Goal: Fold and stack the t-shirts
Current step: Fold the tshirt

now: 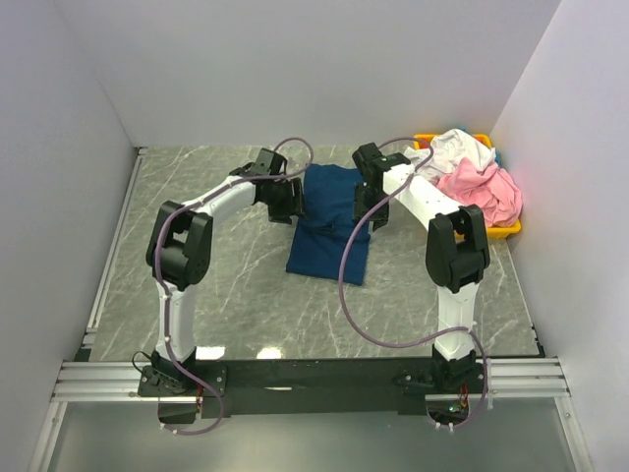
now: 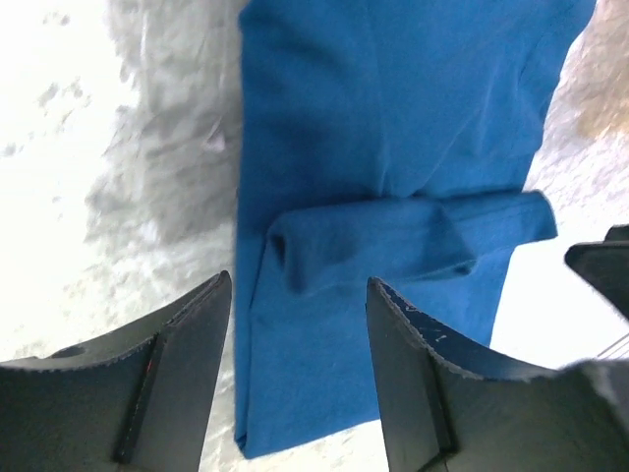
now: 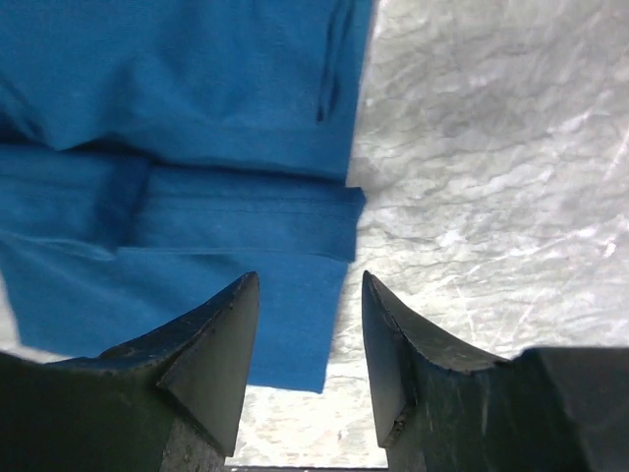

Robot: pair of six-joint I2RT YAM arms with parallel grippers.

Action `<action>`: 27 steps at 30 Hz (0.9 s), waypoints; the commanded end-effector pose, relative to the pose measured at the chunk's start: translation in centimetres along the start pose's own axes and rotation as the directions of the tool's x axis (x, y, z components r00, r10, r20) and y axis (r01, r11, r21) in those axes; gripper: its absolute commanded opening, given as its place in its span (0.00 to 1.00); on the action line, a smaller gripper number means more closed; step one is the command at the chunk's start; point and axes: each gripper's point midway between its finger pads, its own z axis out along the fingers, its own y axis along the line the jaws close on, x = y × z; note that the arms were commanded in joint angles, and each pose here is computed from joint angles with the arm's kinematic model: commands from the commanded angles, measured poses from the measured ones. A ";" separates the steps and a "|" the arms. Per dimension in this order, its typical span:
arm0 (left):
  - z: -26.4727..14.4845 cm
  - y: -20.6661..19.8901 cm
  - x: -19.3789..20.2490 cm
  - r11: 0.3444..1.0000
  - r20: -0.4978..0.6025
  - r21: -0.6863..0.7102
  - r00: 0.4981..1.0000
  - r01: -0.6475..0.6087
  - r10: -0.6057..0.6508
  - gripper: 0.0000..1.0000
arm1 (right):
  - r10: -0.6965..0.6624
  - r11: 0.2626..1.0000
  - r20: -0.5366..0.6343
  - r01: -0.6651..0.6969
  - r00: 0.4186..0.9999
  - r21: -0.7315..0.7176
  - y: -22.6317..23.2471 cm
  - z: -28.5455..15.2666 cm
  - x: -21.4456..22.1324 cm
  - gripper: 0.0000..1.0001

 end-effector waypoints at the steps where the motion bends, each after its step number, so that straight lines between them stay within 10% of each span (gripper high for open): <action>1: -3.2 -1.0 -0.8 0.999 0.082 0.027 0.996 -0.027 0.025 0.63 | 0.006 0.994 0.040 -0.002 0.999 -0.110 1.6 -2.9 -0.8 0.53; 27: -3.1 2.4 11.3 0.995 -0.097 0.059 0.992 0.082 -0.076 0.57 | -0.087 0.965 -0.104 0.058 0.991 -0.255 8.4 3.1 3.0 0.47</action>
